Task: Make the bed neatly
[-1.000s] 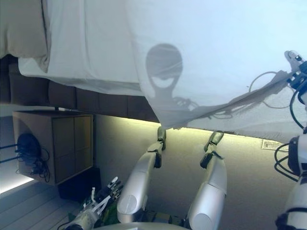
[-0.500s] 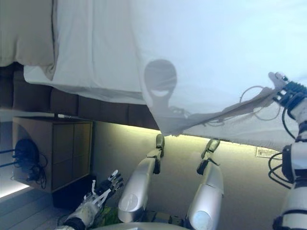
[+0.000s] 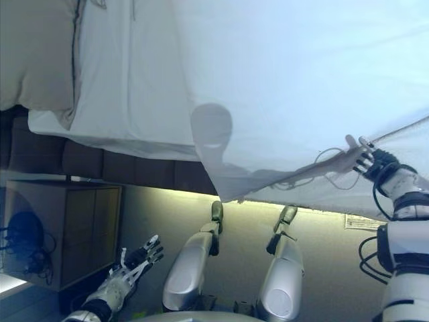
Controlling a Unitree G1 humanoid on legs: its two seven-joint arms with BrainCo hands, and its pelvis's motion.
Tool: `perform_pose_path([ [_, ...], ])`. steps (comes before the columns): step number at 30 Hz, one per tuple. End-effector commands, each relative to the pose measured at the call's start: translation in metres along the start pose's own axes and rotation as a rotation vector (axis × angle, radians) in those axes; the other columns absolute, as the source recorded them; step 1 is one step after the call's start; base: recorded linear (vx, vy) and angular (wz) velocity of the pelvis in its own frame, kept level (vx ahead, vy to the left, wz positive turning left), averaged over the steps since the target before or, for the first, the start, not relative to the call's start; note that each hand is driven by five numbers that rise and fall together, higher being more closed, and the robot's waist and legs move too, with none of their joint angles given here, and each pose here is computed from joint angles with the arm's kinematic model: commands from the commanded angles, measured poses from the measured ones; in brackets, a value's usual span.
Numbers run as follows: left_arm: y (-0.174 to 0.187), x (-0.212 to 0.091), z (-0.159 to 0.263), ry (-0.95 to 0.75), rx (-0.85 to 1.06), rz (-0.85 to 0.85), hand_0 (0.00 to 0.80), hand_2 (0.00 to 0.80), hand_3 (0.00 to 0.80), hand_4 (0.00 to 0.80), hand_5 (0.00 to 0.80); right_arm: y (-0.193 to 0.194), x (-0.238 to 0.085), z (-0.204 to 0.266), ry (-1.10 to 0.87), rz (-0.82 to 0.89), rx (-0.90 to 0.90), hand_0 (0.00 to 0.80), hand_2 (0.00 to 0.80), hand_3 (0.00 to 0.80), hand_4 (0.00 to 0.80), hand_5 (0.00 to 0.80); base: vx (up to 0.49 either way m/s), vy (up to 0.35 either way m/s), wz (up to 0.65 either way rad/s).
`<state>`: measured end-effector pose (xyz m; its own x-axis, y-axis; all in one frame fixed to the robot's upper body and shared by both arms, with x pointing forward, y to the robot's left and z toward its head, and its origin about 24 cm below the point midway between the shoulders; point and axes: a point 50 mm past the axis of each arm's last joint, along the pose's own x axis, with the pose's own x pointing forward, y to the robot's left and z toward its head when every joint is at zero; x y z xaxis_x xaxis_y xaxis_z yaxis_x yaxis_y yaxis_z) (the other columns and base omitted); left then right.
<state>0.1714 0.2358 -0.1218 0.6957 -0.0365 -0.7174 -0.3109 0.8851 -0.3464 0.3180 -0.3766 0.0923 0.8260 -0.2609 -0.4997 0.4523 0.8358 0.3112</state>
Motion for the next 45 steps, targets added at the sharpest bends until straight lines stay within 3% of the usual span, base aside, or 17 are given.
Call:
perform_pose_path([
  [1, 0.027, -0.009, 0.003, 0.008, 0.033, 0.101, 0.000, 0.000, 0.000, 0.000, 0.000, 0.005, 0.001, 0.001, -0.029, 0.063, 0.030, 0.000, 0.000, 0.000, 0.000, 0.000, 0.000, 0.000, 0.00],
  [22, 0.038, -0.010, 0.007, 0.048, 0.094, 0.175, 0.000, 0.000, 0.000, 0.000, 0.000, -0.016, 0.004, -0.045, 0.055, 0.021, 0.073, 0.000, 0.000, 0.000, 0.000, 0.000, 0.020, -0.036, 0.05],
  [27, 0.042, -0.012, 0.004, 0.053, 0.100, 0.193, 0.000, 0.000, 0.000, 0.000, 0.000, -0.007, 0.003, -0.052, 0.081, 0.174, 0.138, 0.000, 0.000, 0.000, 0.000, 0.000, 0.022, 0.000, 0.00],
  [32, 0.045, -0.012, 0.007, 0.058, 0.116, 0.219, 0.000, 0.000, 0.000, 0.000, 0.000, -0.015, 0.003, -0.062, 0.085, 0.142, 0.114, 0.000, 0.000, 0.000, 0.000, 0.000, 0.056, -0.038, 0.00],
  [41, 0.044, -0.011, 0.009, 0.047, 0.072, 0.257, 0.000, 0.000, 0.000, 0.000, 0.000, 0.008, 0.009, -0.054, 0.107, 0.100, 0.114, 0.000, 0.000, 0.000, 0.000, 0.000, 0.009, -0.030, -0.03],
  [45, 0.040, -0.009, 0.008, 0.037, 0.065, 0.240, 0.000, 0.000, 0.000, 0.000, 0.000, 0.005, 0.009, -0.039, 0.022, 0.052, 0.175, 0.000, 0.000, 0.000, 0.000, 0.000, -0.002, 0.240, -0.22],
])
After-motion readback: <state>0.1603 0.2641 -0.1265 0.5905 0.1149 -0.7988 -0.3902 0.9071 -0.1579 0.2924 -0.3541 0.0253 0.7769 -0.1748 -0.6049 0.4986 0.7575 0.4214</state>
